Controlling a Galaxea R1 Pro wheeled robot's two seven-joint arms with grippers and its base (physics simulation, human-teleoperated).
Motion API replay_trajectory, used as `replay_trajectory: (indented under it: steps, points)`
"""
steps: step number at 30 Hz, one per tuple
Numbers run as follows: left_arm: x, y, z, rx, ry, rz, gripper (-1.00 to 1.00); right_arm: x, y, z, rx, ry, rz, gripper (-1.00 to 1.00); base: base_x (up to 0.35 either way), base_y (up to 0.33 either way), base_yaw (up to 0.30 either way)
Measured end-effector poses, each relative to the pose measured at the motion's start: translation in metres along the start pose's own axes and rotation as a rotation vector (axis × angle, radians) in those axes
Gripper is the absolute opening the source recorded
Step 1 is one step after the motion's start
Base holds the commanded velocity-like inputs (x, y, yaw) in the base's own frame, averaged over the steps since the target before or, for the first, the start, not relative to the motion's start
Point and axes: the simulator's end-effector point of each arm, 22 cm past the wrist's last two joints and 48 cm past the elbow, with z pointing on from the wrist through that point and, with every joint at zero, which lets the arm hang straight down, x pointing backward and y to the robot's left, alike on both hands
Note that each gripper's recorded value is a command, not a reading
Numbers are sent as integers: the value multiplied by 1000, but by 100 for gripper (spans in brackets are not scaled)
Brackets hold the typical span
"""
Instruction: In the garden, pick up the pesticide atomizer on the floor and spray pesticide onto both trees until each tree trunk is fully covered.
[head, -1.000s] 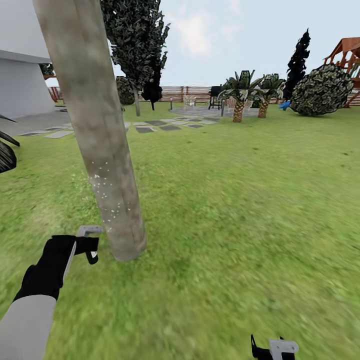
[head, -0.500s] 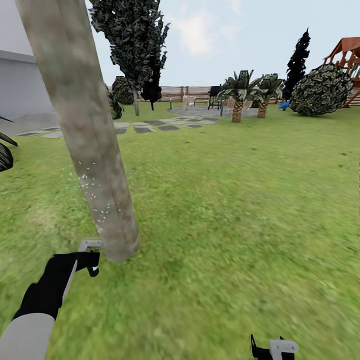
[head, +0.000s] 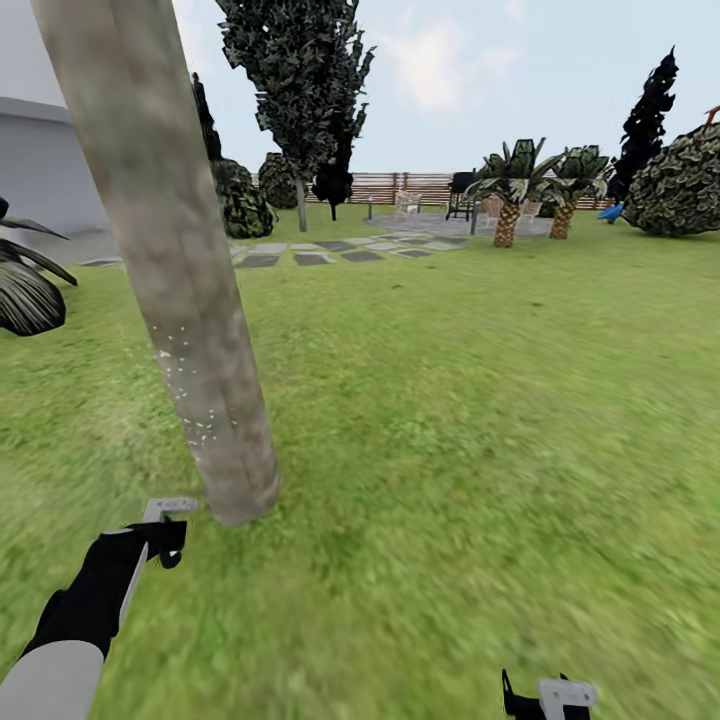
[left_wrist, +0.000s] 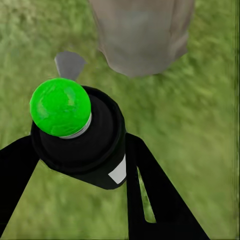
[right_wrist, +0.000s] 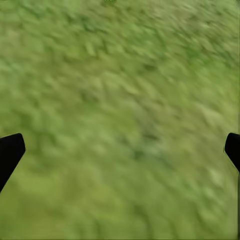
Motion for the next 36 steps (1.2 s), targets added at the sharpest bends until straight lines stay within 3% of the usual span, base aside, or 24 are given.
replay_trajectory:
  steps: [5, 15, 28, 36]
  points:
    - [1, -10, 7, -1, -50, 16, -100, 0, 0, 0, 0, 1, -1, 100, 147, -231, 3]
    - [11, -9, 6, -6, 9, 14, -100, 0, 0, 0, 0, 0, -1, 100, 4, -272, 24]
    - [11, -8, 6, -7, 9, 9, -100, 0, 0, 0, 1, 0, 0, 100, 0, -25, 267]
    - [10, -8, 5, -14, 6, 4, -100, 0, 0, 0, 0, 0, -1, 100, 67, -222, 22]
